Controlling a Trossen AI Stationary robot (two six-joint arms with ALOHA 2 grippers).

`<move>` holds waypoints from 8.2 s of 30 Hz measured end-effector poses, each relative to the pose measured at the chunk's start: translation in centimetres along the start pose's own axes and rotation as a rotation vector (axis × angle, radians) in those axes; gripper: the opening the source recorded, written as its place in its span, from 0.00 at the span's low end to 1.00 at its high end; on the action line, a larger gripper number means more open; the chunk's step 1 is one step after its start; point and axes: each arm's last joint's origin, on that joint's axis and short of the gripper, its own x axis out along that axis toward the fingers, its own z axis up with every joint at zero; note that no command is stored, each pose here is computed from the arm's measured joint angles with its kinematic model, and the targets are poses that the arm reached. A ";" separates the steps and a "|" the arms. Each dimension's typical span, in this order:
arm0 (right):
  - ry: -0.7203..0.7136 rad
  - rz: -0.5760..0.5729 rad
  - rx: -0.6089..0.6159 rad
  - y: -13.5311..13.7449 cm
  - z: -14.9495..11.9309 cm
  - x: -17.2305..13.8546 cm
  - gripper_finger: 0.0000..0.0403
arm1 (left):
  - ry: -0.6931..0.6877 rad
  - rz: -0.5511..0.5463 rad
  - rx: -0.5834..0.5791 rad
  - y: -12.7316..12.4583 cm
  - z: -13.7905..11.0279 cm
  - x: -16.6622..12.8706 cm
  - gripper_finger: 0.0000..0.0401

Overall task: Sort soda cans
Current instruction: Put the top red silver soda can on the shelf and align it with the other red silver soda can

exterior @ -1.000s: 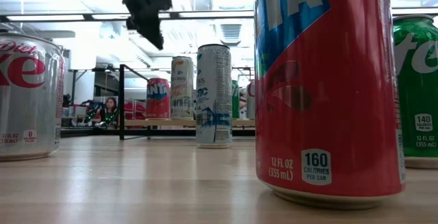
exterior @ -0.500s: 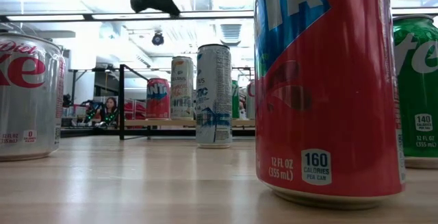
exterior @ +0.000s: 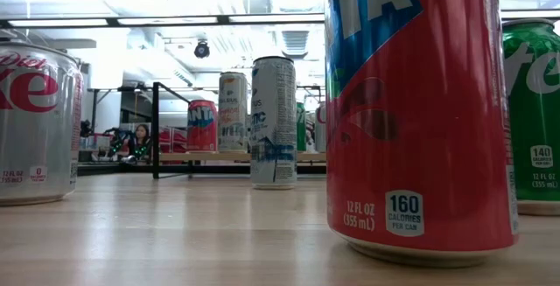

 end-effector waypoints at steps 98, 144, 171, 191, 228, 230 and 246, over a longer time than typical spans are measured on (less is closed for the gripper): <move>0.756 -0.650 0.724 -20.7 -5.1 -3.4 0.94 | -0.141 -0.029 0.294 -1.3 0.4 -0.3 0.00; 0.772 -0.765 0.774 -22.0 -11.4 -0.4 0.71 | -0.140 -0.026 0.301 -1.2 0.4 -0.2 0.00; 0.729 -0.608 0.634 -14.1 -2.3 -3.1 0.72 | -0.139 -0.026 0.303 -1.2 0.4 -0.2 0.00; 0.846 -0.415 0.265 -6.7 2.1 2.7 0.73 | -0.139 -0.026 0.303 -1.2 0.4 -0.2 0.00; 0.785 -0.222 -0.275 -8.9 4.1 10.9 0.73 | -0.126 -0.026 0.313 -1.2 0.3 -0.2 0.00; 0.796 -0.225 -0.278 -9.5 4.0 11.2 0.73 | -0.126 -0.026 0.313 -1.2 0.3 -0.2 0.00; 0.814 -0.247 -0.291 -13.6 4.2 12.6 0.73 | -0.125 -0.025 0.320 -1.2 0.3 -0.2 0.00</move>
